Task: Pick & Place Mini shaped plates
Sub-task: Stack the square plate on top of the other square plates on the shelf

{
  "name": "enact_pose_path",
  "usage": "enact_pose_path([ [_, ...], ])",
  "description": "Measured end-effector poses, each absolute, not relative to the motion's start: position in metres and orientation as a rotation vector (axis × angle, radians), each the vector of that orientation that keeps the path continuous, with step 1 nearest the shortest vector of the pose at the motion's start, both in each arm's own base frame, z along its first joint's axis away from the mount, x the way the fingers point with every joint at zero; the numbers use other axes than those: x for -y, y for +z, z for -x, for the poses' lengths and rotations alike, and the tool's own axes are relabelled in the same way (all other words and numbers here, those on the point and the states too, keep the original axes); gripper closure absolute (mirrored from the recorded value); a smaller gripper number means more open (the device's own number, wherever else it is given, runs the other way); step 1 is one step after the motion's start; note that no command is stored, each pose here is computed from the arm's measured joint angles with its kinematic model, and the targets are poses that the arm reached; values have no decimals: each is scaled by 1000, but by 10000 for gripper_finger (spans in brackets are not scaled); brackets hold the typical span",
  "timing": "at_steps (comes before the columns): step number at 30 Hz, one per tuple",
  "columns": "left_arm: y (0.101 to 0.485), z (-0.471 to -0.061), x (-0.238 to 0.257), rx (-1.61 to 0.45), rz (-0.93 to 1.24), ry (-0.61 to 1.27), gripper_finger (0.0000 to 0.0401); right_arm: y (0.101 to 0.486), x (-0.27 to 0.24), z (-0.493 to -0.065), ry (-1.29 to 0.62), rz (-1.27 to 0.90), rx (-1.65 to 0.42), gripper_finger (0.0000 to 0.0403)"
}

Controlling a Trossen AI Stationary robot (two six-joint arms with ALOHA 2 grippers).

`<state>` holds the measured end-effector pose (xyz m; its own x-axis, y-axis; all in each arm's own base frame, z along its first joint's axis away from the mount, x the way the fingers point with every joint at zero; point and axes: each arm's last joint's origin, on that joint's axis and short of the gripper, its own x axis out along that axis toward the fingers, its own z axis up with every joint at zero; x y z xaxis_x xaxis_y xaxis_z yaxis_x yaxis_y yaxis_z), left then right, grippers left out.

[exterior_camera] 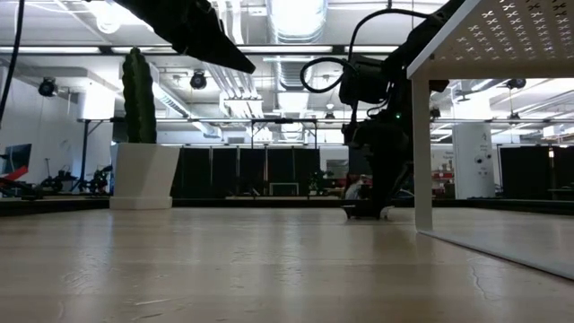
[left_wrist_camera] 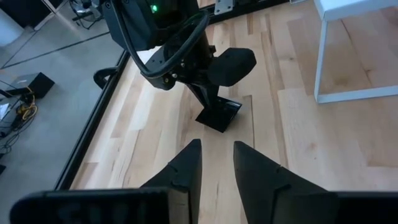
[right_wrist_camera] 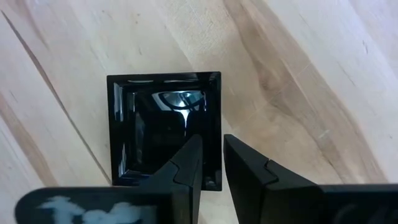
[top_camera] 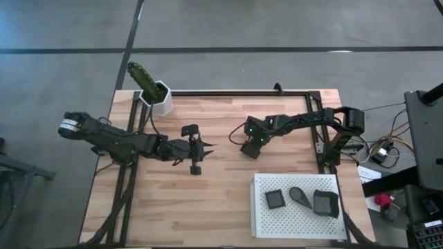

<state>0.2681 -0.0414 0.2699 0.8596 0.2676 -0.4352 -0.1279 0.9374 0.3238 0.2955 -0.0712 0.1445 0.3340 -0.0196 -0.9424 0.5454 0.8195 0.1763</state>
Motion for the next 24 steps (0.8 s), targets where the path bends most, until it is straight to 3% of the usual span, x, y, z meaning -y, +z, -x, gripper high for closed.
enact_pose_path([
  [15, 270, -268, 41, -495, -288, 211, 313, 139, 71, -295, -375, -494, -1141, 342],
  [20, 270, -268, 41, -495, -288, 211, 316, 140, 71, -295, -368, -490, -1143, 384],
  [24, 270, -268, 41, -495, -288, 211, 316, 140, 71, -295, -363, -485, -1142, 392],
])
